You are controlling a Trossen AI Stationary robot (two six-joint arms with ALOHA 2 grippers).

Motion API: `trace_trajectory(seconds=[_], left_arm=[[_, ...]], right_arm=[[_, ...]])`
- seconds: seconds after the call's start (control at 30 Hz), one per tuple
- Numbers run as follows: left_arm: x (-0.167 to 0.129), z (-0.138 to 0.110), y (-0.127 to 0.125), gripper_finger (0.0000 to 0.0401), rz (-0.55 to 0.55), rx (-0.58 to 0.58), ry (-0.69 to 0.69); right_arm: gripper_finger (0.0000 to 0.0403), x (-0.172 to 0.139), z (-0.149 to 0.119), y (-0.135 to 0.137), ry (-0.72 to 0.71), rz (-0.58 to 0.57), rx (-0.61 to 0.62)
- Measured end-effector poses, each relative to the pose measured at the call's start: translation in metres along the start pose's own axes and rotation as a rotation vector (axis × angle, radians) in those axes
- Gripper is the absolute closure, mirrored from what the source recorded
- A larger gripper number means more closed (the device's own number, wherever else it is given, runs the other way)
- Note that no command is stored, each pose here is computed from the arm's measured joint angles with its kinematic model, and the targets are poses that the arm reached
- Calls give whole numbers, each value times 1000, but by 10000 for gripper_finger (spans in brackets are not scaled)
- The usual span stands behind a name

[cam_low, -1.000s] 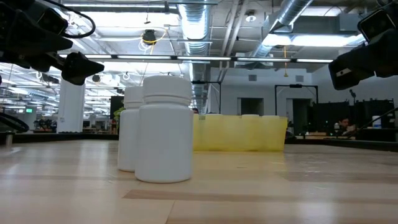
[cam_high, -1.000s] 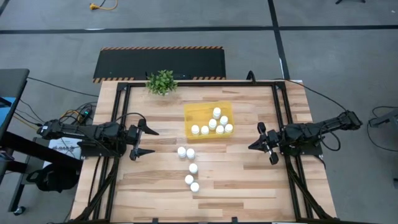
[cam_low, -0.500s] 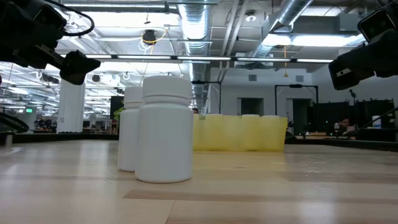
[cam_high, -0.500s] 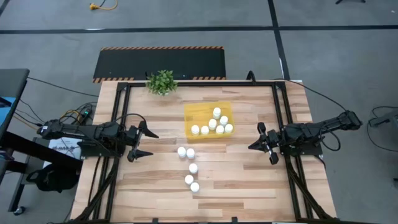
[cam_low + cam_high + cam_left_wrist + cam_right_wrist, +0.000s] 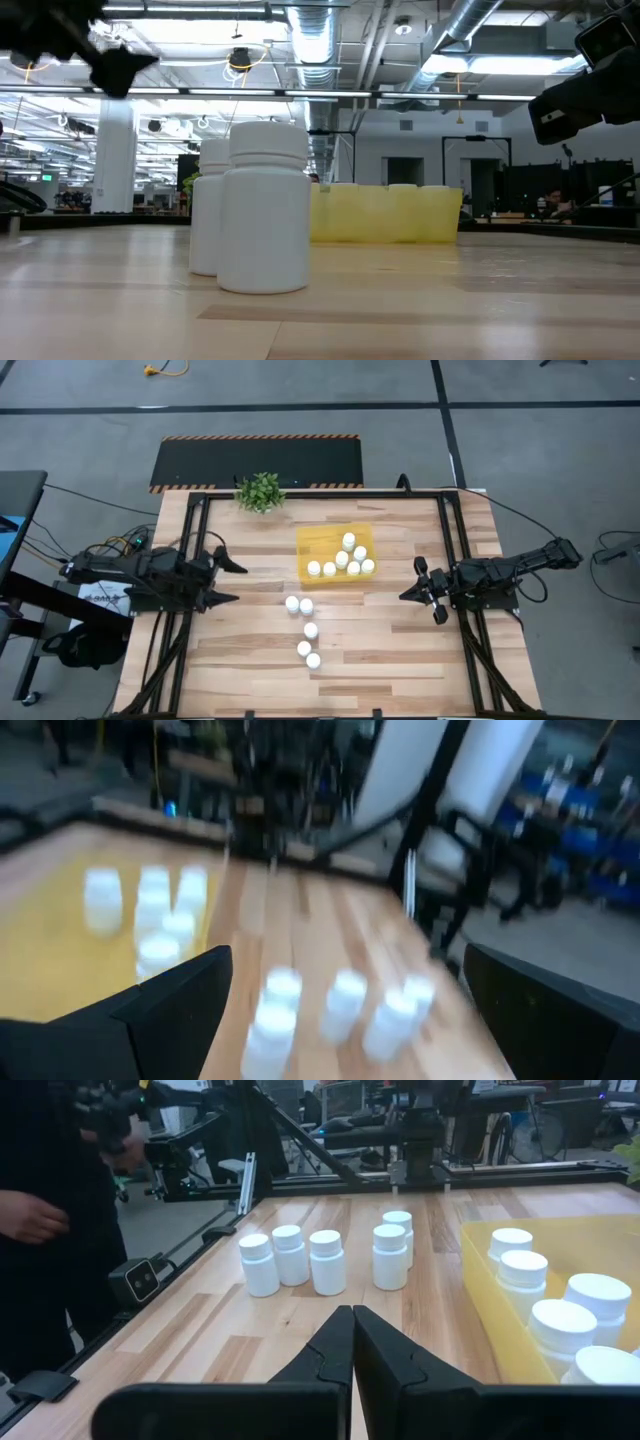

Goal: Pick and place pill bottles into a basket
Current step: Put the white medicine bottle into the yellow bin

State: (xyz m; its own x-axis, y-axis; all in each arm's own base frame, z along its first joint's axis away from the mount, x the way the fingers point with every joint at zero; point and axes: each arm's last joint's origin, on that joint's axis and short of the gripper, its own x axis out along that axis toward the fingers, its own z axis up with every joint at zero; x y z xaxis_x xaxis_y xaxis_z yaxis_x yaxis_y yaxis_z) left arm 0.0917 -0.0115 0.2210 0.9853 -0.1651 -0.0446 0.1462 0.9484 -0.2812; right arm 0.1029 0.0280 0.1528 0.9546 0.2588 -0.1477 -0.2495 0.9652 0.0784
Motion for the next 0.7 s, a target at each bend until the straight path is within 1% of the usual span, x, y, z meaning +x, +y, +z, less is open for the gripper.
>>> trace_trajectory(seconds=[0.1, 0.3, 0.43, 0.63, 0.7], left_arm=[[-7, 22, -6, 15, -1, -8, -79], [-13, 54, -15, 15, -2, -30, -122], [-10, 74, -21, 15, 16, -17, -84], [-10, 117, -33, 15, 62, 95, -47], [-9, 131, -36, 15, 70, 112, -22]], right_arm=[[401, 0, 0, 0, 0, 0, 0], [401, 0, 0, 0, 0, 0, 0], [401, 0, 0, 0, 0, 0, 0], [401, 0, 0, 0, 0, 0, 0], [401, 0, 0, 0, 0, 0, 0]])
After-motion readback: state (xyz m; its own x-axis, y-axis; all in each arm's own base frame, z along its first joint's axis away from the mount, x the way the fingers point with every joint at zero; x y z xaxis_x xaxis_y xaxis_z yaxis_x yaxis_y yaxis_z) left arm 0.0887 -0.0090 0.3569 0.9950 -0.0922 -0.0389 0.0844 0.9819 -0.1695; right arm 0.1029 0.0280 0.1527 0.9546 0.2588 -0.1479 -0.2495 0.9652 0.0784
